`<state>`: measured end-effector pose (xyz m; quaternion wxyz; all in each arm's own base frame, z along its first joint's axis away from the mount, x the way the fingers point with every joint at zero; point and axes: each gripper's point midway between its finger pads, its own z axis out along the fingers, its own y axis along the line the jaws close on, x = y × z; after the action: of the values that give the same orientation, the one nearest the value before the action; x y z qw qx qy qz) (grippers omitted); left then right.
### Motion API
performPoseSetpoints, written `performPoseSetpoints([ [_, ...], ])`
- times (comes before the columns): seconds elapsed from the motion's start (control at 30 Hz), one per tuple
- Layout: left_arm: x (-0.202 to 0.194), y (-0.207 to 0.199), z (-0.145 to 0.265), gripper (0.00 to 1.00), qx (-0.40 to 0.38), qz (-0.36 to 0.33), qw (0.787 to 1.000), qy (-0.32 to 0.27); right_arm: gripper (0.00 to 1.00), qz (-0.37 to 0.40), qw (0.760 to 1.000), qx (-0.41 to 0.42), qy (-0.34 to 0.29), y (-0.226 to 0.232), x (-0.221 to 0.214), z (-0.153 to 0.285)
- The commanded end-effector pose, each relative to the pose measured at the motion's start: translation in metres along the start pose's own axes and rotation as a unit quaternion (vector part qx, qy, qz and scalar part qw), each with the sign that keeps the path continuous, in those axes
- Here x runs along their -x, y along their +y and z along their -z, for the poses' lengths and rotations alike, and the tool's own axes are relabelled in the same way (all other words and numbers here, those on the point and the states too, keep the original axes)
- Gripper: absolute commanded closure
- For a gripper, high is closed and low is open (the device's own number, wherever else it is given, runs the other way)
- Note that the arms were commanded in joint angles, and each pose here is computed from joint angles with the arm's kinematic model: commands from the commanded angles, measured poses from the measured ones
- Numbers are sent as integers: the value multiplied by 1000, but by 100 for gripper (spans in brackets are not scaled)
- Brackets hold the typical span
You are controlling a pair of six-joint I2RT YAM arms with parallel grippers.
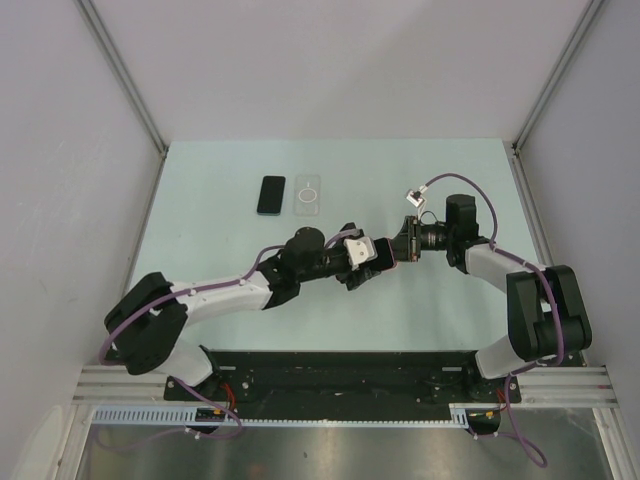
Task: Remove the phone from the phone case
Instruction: Remove the phone case from the phone.
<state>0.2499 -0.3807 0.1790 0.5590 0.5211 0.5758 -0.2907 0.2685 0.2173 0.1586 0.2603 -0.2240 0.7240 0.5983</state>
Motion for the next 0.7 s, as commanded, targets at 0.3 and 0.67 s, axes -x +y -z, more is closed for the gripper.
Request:
performPoseSetpoints([
  [0.3, 2, 4, -5, 2, 15, -56, 998, 1, 100, 54, 998, -2, -10, 9, 16, -1],
  [0.67, 2, -2, -7, 0, 3, -69, 998, 0, 100, 48, 999, 15, 6, 13, 8, -10],
])
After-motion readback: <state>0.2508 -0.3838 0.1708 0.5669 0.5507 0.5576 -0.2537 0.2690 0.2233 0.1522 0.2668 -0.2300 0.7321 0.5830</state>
